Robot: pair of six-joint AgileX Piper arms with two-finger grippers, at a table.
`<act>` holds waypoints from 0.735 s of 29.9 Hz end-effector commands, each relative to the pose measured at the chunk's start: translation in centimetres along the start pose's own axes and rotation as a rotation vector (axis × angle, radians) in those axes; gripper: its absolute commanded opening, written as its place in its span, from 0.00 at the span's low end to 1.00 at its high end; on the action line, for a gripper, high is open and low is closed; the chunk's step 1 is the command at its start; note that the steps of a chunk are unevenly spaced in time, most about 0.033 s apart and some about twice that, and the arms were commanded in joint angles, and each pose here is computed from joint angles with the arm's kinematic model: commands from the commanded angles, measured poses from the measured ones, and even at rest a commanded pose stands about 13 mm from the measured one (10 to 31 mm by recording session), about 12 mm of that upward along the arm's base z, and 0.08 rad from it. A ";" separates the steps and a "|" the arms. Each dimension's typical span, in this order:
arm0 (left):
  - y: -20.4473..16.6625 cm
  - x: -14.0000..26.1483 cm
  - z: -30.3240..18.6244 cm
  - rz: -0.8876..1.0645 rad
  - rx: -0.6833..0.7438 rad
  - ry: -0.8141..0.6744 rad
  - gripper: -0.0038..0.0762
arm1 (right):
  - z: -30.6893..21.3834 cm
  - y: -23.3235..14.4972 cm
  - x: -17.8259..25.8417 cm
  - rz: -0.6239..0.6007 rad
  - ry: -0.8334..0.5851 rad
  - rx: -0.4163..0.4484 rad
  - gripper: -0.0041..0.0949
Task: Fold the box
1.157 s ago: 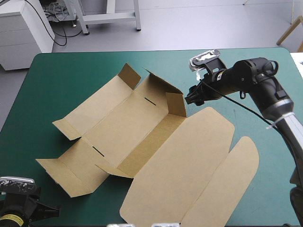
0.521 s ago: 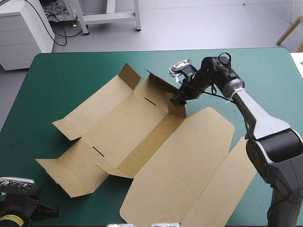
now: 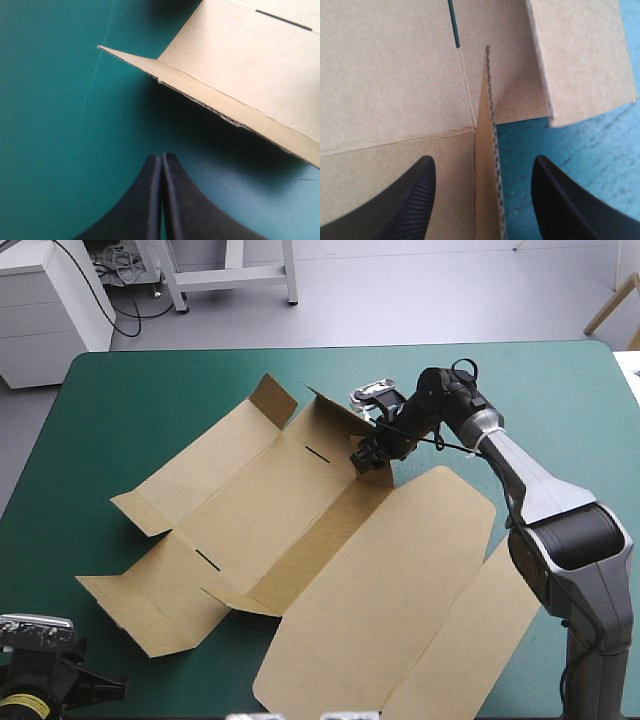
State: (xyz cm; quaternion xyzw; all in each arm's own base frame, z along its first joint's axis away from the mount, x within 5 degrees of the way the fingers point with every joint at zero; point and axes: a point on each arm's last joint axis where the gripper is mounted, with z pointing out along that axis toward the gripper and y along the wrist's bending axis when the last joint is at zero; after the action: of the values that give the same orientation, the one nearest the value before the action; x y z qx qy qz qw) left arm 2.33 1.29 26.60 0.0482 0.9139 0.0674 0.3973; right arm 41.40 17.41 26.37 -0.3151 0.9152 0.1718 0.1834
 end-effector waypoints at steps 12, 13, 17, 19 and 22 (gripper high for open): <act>0.1 -0.9 -0.4 -0.008 -0.001 -0.060 0.04 | -3.4 1.1 -1.1 -0.088 -0.094 0.006 0.03; 0.1 -0.9 -0.4 -0.008 -0.001 -0.060 0.04 | -3.4 1.1 -1.1 -0.088 -0.092 0.005 0.03; 0.1 -0.9 -0.4 -0.008 -0.001 -0.060 0.04 | -3.4 1.1 -1.1 -0.142 -0.092 0.008 0.03; 0.1 -0.9 -0.4 -0.008 -0.001 -0.060 0.04 | -3.4 1.1 -1.1 -0.194 -0.093 0.011 0.03; 0.1 -0.9 -0.4 -0.008 -0.001 -0.060 0.04 | -3.4 1.1 -1.1 -0.278 -0.096 0.017 0.03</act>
State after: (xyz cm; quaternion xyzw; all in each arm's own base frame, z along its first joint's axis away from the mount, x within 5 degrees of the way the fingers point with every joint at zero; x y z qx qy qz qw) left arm 2.33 1.29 26.60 0.0482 0.9139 0.0674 0.3973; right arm 41.25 17.45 26.35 -0.3933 0.8849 0.1608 0.1910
